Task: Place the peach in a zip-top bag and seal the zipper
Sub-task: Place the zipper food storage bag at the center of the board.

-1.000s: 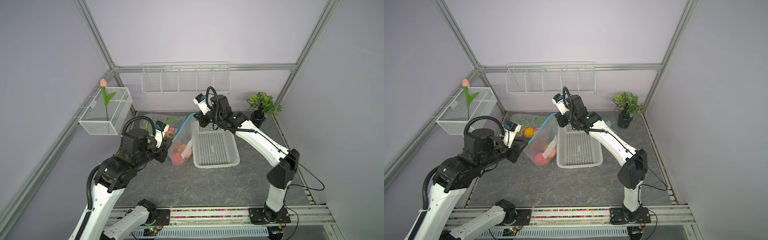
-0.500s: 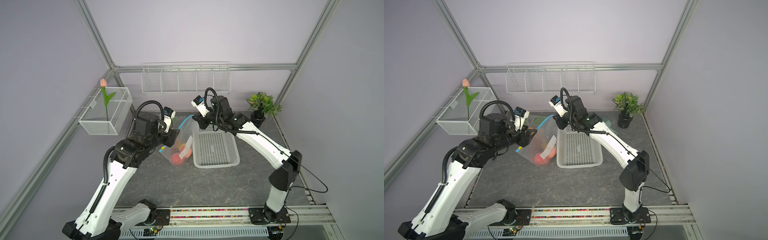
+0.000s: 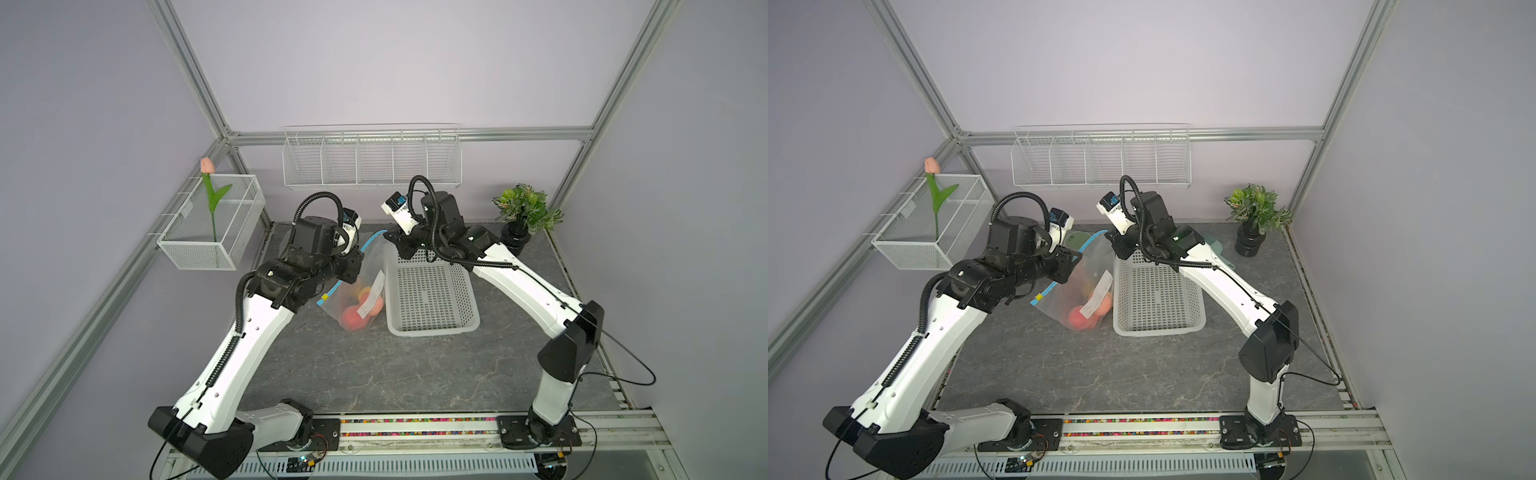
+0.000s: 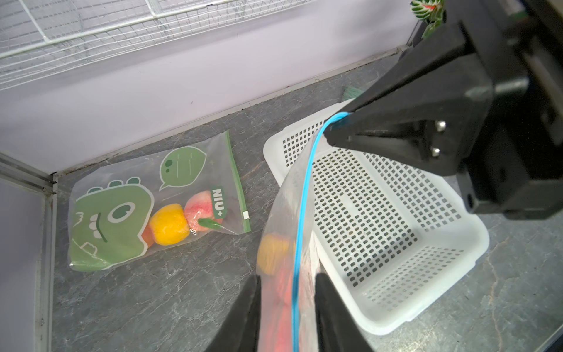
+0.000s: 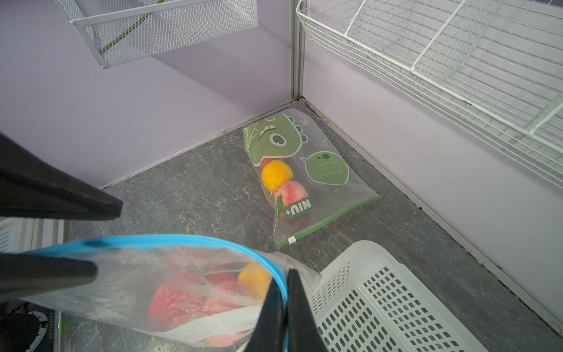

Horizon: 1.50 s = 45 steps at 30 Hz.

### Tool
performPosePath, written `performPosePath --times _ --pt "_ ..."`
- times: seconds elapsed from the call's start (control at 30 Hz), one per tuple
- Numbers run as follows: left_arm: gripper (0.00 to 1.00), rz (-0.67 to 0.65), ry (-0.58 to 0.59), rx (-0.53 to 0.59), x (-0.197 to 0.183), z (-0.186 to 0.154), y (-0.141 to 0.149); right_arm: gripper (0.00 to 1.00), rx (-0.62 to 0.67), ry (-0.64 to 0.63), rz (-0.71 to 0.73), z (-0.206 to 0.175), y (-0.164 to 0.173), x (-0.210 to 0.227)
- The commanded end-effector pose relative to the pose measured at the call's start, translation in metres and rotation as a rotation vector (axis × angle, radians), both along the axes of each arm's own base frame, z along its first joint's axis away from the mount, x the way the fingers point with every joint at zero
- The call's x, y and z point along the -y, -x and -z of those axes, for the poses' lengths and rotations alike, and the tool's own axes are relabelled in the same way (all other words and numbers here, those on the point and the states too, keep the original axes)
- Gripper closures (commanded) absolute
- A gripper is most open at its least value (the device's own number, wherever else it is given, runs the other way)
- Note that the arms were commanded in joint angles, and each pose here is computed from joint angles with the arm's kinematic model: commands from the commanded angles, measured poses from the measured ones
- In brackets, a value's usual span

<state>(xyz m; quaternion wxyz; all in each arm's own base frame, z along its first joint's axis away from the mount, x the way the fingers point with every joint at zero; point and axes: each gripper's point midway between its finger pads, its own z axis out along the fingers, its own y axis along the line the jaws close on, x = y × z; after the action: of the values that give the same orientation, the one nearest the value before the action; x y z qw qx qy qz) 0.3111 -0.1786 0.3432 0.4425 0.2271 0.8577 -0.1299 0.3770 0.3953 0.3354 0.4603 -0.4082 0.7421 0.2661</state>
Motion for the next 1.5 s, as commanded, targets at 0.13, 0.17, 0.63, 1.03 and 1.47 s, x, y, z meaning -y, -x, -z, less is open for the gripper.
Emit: performPosePath --times 0.13,0.17,0.63,1.03,1.47 --pt "0.86 0.007 0.024 0.015 0.003 -0.004 -0.001 0.93 0.047 -0.024 -0.033 -0.017 0.010 0.000" --pt "0.89 0.007 0.023 0.012 0.003 -0.003 -0.001 0.93 0.047 -0.025 -0.034 -0.018 0.010 0.000" --pt "1.00 0.000 -0.002 -0.012 0.001 0.011 -0.002 0.93 0.051 -0.025 -0.037 -0.020 0.011 0.001" --pt "1.00 -0.149 -0.023 0.042 -0.029 -0.003 -0.003 0.26 0.083 -0.063 -0.035 -0.036 0.016 0.005" --pt "1.00 -0.507 -0.154 0.135 -0.118 -0.019 0.025 0.14 0.193 -0.092 0.087 -0.050 0.019 0.043"
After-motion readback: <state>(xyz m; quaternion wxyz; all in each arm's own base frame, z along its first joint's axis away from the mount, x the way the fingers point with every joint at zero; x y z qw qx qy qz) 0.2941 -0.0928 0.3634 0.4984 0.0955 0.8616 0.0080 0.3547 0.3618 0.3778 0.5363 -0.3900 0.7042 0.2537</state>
